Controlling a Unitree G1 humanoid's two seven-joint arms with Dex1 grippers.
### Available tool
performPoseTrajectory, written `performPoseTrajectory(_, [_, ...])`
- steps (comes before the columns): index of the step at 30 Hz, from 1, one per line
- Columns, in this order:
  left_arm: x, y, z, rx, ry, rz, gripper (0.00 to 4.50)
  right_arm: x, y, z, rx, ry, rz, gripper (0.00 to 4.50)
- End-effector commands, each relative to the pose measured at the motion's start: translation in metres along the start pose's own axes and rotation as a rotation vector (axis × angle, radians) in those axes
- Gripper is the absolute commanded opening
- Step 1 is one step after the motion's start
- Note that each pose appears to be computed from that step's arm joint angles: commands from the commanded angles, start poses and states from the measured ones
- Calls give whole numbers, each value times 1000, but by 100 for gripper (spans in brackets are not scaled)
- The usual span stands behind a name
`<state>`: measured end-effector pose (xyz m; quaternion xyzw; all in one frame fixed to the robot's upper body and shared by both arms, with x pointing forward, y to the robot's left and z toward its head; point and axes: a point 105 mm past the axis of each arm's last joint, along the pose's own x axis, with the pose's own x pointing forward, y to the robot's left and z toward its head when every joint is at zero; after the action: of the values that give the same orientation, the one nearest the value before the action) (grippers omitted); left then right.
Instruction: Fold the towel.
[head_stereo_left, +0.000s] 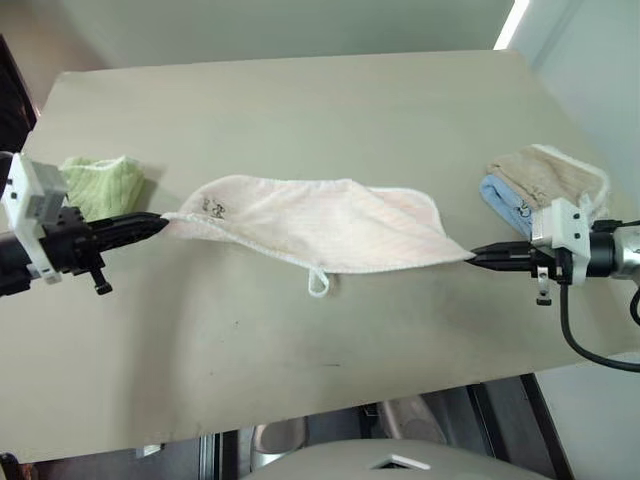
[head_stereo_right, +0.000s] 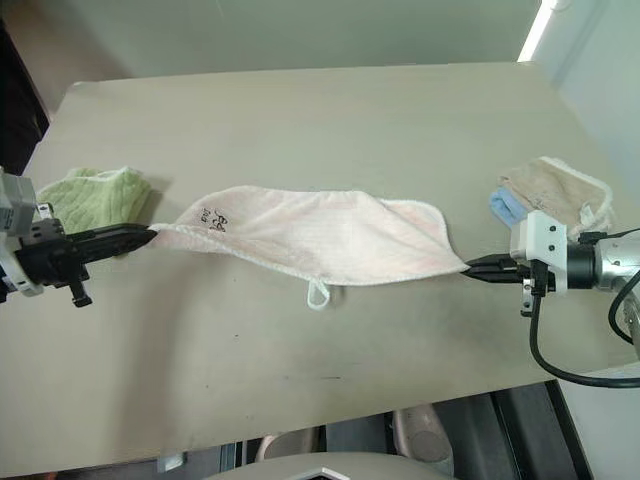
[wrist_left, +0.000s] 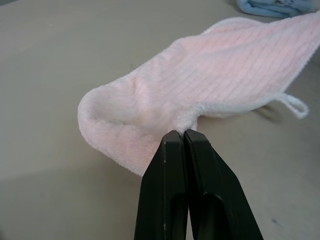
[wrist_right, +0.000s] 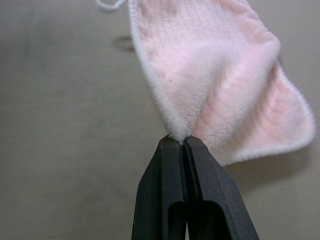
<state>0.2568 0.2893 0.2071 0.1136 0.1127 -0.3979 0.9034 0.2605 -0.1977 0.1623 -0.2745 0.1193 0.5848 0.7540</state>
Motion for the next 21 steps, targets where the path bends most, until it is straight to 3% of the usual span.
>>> performPoseTrajectory(1, [-9,-3,7,28,18,4,0,-6,5,6,0,10,33,3])
performPoseTrajectory(9, [-13,5,-3,63,66,62,0,-5,-11,3,-51,53,-18,3])
performPoseTrajectory(15, [-16,46,2,130,39,255,0,-18,-45,7,-116,61,-149,3])
performPoseTrajectory(21, [-11,65,16,189,1,291,0,-30,-75,17,-178,53,-236,3])
